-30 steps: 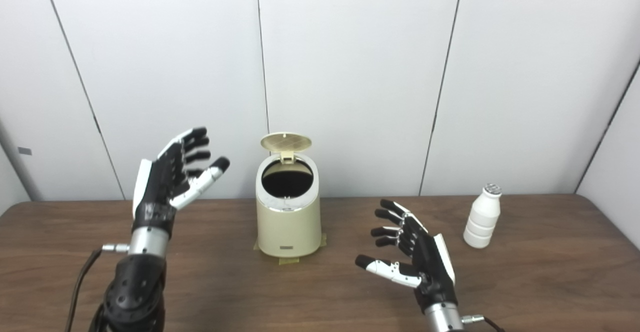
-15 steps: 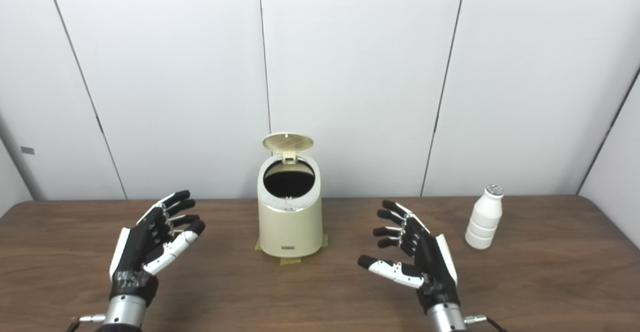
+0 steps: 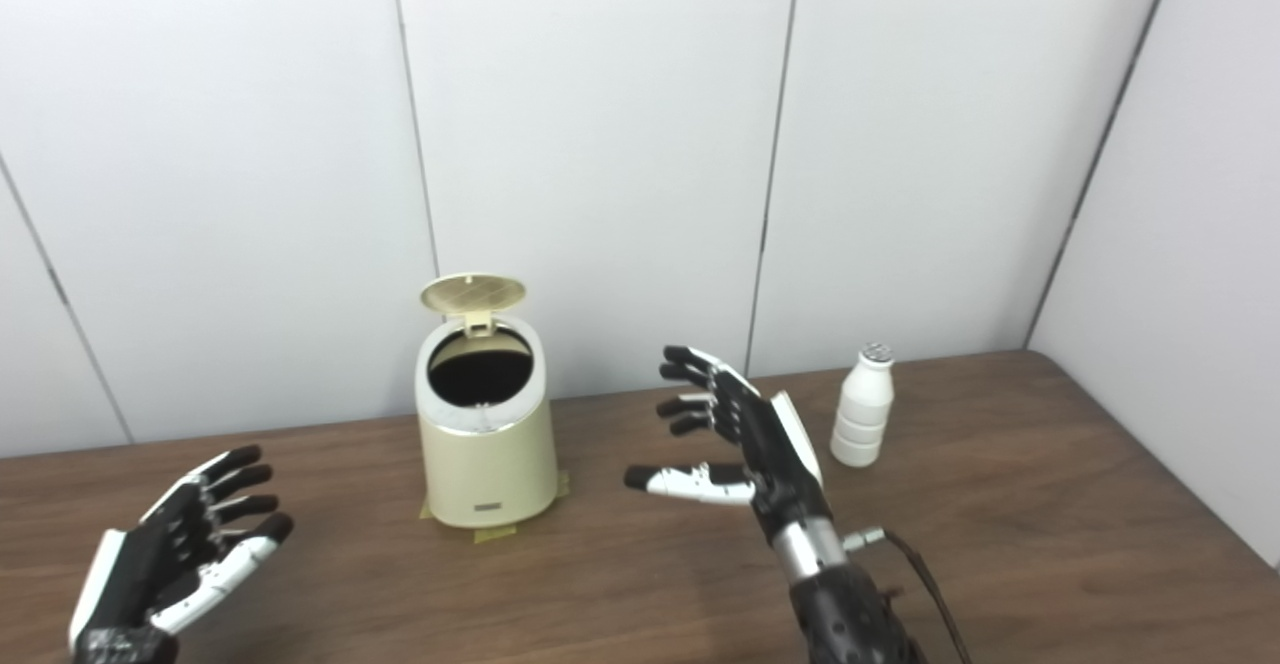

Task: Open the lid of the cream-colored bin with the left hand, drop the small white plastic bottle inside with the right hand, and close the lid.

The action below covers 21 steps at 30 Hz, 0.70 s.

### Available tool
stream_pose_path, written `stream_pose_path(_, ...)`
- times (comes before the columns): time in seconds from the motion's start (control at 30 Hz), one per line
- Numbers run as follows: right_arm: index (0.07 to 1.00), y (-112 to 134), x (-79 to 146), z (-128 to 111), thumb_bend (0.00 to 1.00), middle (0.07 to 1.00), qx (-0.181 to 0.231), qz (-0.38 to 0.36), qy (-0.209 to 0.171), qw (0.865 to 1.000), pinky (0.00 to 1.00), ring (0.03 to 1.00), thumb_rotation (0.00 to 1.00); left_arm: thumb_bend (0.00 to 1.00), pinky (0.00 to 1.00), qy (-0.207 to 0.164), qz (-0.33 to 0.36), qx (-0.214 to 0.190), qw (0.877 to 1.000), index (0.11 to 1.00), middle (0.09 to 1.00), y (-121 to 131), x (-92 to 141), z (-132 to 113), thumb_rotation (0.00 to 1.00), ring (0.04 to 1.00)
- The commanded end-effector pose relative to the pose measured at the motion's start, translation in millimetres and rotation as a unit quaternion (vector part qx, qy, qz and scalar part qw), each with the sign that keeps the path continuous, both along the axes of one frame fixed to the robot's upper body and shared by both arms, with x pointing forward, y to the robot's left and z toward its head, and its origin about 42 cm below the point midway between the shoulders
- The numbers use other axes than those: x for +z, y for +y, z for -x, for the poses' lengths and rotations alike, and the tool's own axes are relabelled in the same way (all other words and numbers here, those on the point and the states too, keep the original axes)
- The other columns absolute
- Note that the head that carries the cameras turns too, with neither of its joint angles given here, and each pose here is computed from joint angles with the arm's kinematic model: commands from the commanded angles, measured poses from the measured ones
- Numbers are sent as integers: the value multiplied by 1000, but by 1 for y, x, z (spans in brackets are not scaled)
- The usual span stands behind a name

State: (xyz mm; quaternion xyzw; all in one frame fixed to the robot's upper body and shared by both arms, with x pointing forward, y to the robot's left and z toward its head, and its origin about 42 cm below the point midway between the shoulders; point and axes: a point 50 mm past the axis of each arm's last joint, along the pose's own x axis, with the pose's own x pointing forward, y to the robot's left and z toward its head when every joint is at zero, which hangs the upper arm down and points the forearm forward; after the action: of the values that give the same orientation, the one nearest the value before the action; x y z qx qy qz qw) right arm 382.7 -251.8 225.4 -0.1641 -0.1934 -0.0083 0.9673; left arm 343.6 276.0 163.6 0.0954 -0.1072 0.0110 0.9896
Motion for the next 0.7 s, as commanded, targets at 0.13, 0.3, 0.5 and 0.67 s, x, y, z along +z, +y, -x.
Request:
stream_pose_path(0.13, 749, -44, 100, -21, 823, 741, -77, 66, -95, 990, 523, 621, 159, 672, 589, -36, -11, -13, 999, 839, 810, 7, 14, -15, 256, 752)
stream_pose_path(0.3, 753, -93, 130, -32, 826, 754, -149, 106, -96, 978, 641, 716, 224, 704, 587, -29, -11, -12, 999, 827, 805, 11, 13, -21, 283, 752)
stream_pose_path(0.5, 776, -134, 148, -26, 772, 806, -196, 121, -71, 970, 709, 799, 158, 699, 589, -27, 1, -18, 999, 843, 812, 10, 15, -23, 261, 751)
stream_pose_path(0.67, 813, -166, 146, -18, 821, 853, -211, 120, -33, 970, 753, 833, 234, 681, 583, -30, -3, -24, 999, 846, 805, 7, 16, -22, 251, 737)
